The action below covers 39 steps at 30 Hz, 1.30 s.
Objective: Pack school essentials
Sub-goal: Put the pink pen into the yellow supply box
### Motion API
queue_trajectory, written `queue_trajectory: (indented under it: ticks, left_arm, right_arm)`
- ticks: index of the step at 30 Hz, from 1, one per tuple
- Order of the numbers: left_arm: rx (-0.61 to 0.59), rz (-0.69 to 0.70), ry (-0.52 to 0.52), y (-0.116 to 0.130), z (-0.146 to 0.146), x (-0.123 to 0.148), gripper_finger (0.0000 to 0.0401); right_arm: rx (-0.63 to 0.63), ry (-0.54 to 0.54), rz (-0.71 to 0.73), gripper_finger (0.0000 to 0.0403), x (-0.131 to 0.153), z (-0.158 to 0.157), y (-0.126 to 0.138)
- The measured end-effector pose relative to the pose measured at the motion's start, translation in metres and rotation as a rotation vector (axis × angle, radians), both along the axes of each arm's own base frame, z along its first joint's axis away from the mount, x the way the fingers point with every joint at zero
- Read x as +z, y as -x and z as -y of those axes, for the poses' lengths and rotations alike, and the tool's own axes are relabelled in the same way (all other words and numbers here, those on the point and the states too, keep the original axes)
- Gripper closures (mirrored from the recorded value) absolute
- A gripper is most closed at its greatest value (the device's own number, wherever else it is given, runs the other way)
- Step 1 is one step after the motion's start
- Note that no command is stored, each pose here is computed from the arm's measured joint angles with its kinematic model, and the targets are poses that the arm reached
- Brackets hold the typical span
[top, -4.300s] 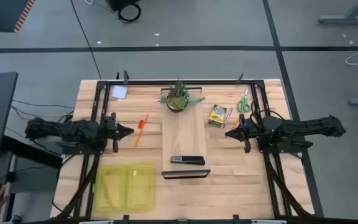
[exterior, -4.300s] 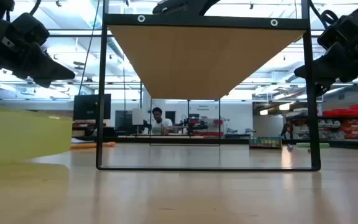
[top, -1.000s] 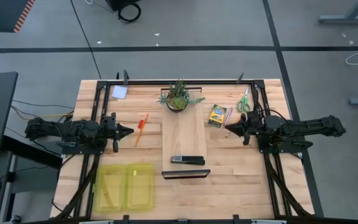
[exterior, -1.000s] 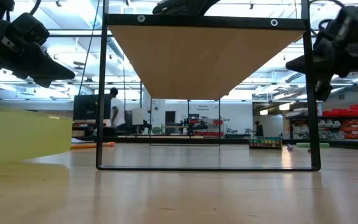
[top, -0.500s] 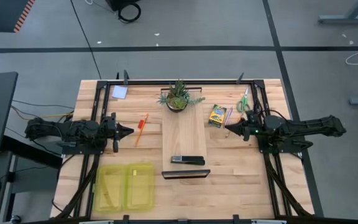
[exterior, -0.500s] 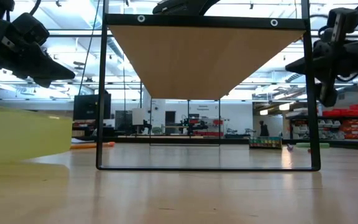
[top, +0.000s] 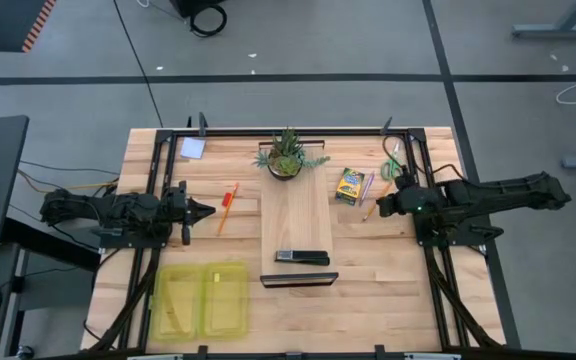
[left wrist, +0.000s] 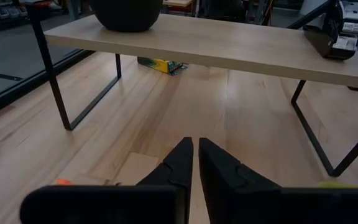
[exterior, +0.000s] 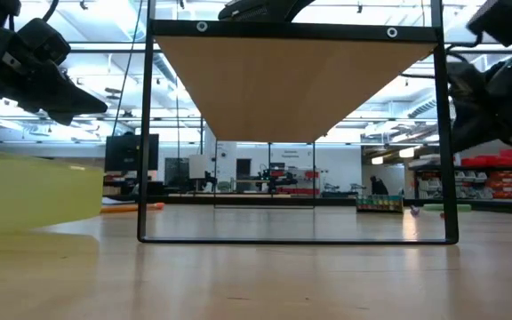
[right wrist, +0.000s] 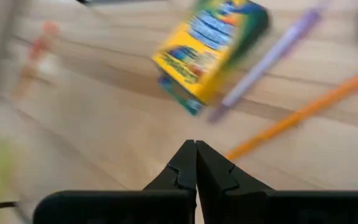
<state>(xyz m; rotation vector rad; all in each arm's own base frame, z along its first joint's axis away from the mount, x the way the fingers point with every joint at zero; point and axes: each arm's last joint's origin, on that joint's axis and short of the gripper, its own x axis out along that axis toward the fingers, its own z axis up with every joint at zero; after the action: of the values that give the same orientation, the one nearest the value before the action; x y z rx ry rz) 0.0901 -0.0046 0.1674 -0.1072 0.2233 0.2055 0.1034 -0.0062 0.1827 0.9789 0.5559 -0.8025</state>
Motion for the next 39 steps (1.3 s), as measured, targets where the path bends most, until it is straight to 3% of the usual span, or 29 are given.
queue_trajectory:
  ticks: [9,15,32,39]
  left_arm:
    - [0.000,-0.001,0.000,0.000,0.000,0.000,0.0375]
    - [0.000,0.000,0.000,0.000,0.000,0.000,0.0366]
    - [0.000,-0.001,0.000,0.000,0.000,0.000,0.0372]
    - [0.000,0.000,0.000,0.000,0.000,0.000,0.0366]
  right_arm:
    - [-0.042,-0.102,-0.192,0.0295,-0.005,0.005,-0.028]
    - [-0.099,-0.175,-0.267,0.0246,-0.012,0.021,-0.033]
    - [-0.150,-0.212,-0.307,0.0245,-0.021,0.064,-0.031]
    - [-0.106,-0.169,-0.355,0.0245,-0.011,0.084,-0.046]
